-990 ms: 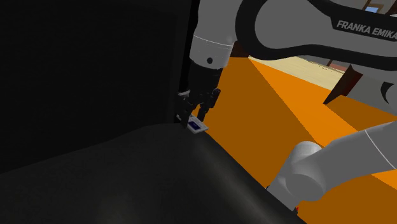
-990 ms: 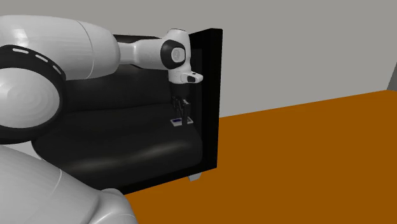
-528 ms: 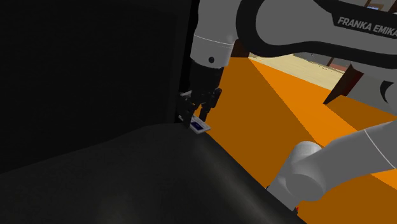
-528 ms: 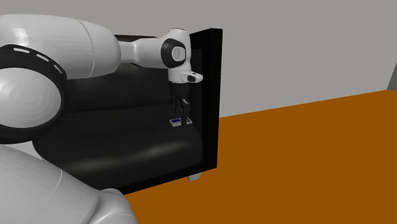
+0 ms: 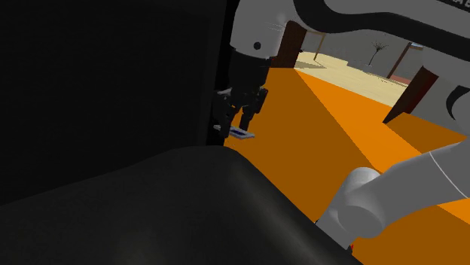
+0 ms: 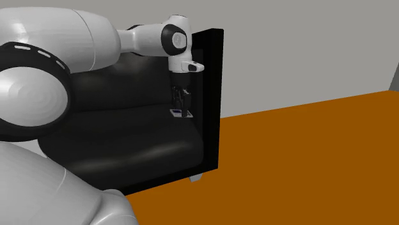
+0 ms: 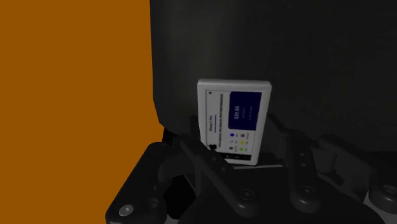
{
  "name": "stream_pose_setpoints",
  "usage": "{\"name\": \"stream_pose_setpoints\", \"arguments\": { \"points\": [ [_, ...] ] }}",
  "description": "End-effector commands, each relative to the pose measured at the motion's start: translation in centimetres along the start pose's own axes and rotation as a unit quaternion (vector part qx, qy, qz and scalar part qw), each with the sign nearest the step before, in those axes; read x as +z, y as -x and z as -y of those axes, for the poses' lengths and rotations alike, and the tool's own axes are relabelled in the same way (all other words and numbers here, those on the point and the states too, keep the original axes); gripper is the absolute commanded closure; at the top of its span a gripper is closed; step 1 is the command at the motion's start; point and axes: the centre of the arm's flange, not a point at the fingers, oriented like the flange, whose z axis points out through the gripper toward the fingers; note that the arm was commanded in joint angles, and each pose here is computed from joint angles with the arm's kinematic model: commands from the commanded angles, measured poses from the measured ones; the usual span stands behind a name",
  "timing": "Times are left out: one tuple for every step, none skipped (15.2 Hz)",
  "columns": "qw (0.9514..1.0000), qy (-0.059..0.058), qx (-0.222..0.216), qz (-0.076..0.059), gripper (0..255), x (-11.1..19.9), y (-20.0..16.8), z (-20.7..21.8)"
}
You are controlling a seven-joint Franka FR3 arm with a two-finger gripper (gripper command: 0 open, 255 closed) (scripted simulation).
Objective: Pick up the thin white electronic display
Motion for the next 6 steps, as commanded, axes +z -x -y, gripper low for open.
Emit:
{"name": "stream_pose_setpoints", "arguments": {
  "points": [
    [1.0000, -0.003, 0.002, -0.006, 255, -1.4, -0.4, 0.0],
    [1.0000, -0.003, 0.002, -0.006, 255, -2.0, -0.4, 0.0],
    [1.0000, -0.003, 0.002, -0.006, 255, -2.5, -0.4, 0.0],
    [1.0000, -0.003, 0.002, -0.006, 255, -3.0, -0.4, 0.0],
    [1.0000, -0.003, 0.002, -0.006, 255, -3.1, -0.4, 0.0],
    [1.0000, -0.003, 0.002, -0.006, 255, -3.1, -0.4, 0.0]
  ]
}}
